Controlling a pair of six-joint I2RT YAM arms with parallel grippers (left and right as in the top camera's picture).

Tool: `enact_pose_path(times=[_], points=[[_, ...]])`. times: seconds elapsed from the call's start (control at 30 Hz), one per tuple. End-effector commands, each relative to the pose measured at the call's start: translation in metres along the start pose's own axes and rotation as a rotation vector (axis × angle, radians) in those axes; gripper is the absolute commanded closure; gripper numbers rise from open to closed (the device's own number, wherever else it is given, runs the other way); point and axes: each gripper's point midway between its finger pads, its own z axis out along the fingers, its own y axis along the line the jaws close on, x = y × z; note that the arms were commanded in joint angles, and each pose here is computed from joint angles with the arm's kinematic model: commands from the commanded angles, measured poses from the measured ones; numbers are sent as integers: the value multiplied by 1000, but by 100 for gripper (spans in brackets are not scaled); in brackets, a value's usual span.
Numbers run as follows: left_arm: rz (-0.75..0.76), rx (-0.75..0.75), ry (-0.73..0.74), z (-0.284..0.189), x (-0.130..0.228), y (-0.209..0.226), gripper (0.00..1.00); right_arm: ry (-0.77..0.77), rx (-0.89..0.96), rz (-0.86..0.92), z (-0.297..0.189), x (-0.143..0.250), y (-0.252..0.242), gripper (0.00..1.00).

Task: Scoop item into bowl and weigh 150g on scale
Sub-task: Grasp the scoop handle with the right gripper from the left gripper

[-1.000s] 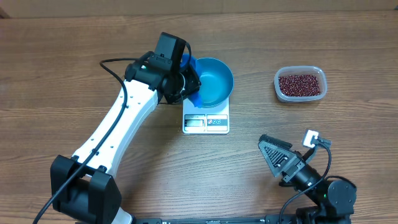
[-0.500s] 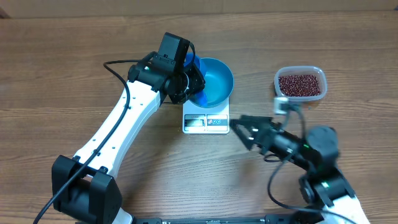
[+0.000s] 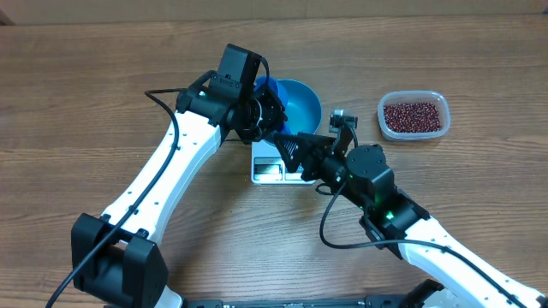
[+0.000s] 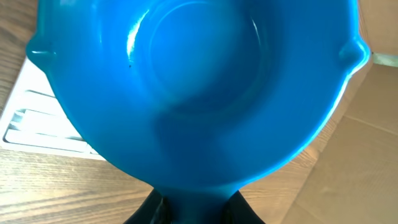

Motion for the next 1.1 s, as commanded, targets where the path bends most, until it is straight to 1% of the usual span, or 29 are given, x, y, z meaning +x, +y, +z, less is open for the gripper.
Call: enact_pose_path(times=[0.0, 0.03, 0.1, 0.23, 0.4, 0.57, 0.9, 1.07], points=[[-24, 38, 19, -3, 3, -13, 86, -43, 41, 6, 11, -11, -4, 28], [-28, 38, 20, -3, 3, -13, 86, -44, 63, 8, 14, -9, -10, 31], [-29, 38, 20, -3, 3, -13, 86, -54, 82, 8, 15, -10, -15, 33], [-32, 38, 20, -3, 3, -13, 85, -70, 88, 8, 15, -13, -16, 44], [-46, 38, 20, -3, 3, -13, 85, -80, 77, 33, 15, -15, -13, 49], [-50, 39, 19, -3, 3, -14, 86, -71, 64, 33, 15, -14, -11, 57], [-63, 41, 19, -3, 3, -14, 86, -79, 21, 29, 17, -14, 1, 56], [-64, 41, 19, -3, 3, -14, 86, -71, 34, 35, 22, -10, -4, 56]])
